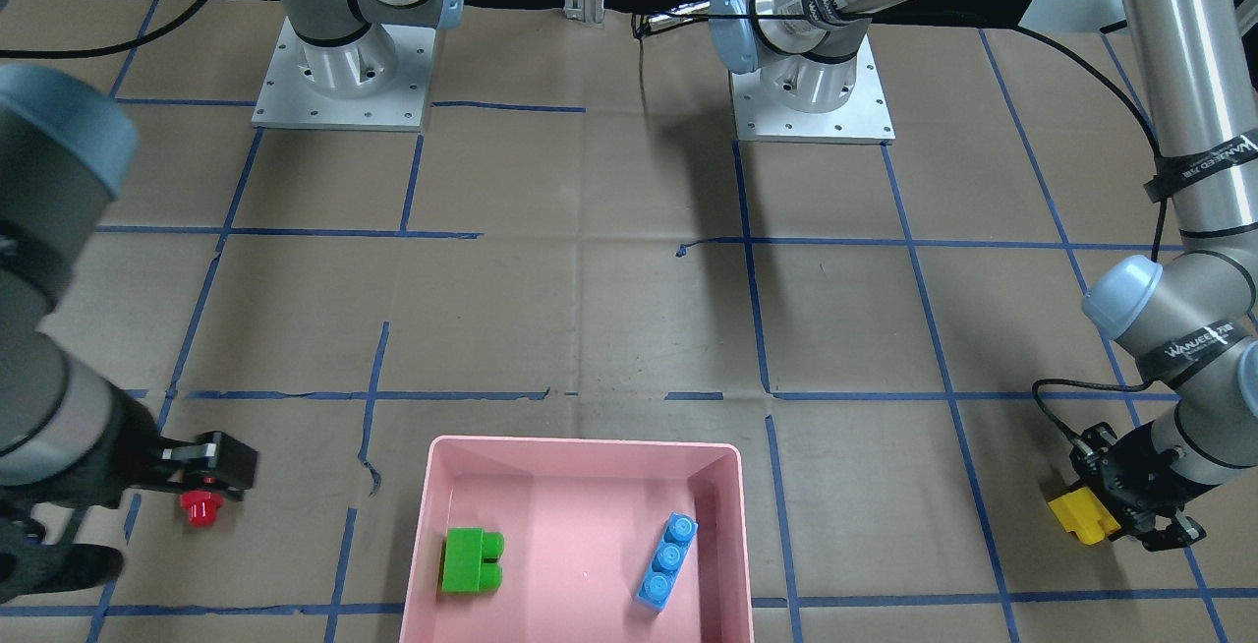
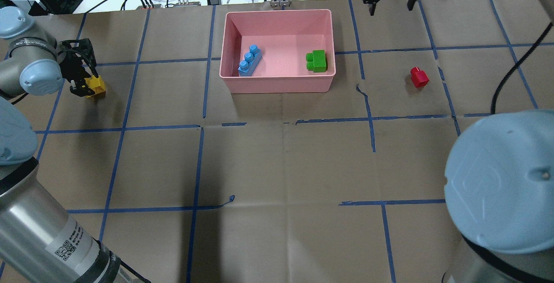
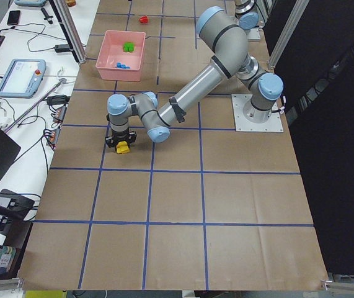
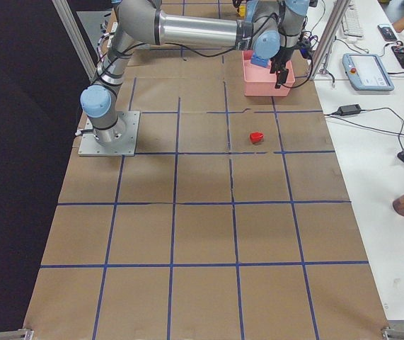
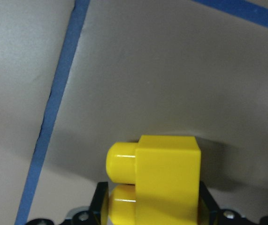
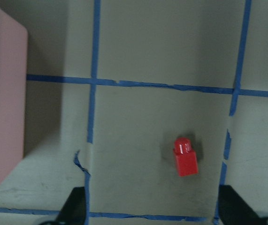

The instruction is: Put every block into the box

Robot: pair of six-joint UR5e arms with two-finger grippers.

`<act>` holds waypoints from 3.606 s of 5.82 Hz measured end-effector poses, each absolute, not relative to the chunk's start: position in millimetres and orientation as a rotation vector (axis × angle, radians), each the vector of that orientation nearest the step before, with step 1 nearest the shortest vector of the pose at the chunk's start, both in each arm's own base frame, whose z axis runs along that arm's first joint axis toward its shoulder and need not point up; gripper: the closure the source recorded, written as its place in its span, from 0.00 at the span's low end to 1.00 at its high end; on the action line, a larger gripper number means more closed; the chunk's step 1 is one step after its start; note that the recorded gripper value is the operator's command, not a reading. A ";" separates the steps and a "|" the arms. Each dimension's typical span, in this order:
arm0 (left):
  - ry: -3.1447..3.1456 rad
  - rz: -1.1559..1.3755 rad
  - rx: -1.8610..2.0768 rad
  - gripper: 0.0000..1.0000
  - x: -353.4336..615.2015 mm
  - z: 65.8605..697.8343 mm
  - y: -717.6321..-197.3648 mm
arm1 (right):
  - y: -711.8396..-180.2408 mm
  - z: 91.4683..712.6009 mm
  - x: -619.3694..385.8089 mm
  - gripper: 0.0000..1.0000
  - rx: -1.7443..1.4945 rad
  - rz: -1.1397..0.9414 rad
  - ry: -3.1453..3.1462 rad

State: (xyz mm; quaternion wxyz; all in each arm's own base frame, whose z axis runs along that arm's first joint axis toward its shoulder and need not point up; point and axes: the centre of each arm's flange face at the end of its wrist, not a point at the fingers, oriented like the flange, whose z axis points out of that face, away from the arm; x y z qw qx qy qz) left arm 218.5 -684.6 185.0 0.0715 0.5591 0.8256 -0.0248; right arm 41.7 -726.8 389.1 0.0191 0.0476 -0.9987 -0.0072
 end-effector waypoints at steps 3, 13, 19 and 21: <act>2.599 -0.046 1.591 1.00 118.4 282.3 -706.7 | -726.2 276.5 -9.1 0.00 0.404 -0.076 -3.091; 2.979 -0.018 0.863 0.01 -277.2 320.1 -710.4 | -718.1 190.8 -22.1 0.92 0.563 -0.171 -3.055; 3.092 0.093 0.407 0.01 -105.8 488.3 -567.9 | -759.9 371.9 142.3 0.91 0.222 0.131 -3.116; 3.100 0.068 0.346 0.01 -87.3 525.5 -532.8 | -747.7 352.2 246.2 0.84 0.067 0.135 -3.143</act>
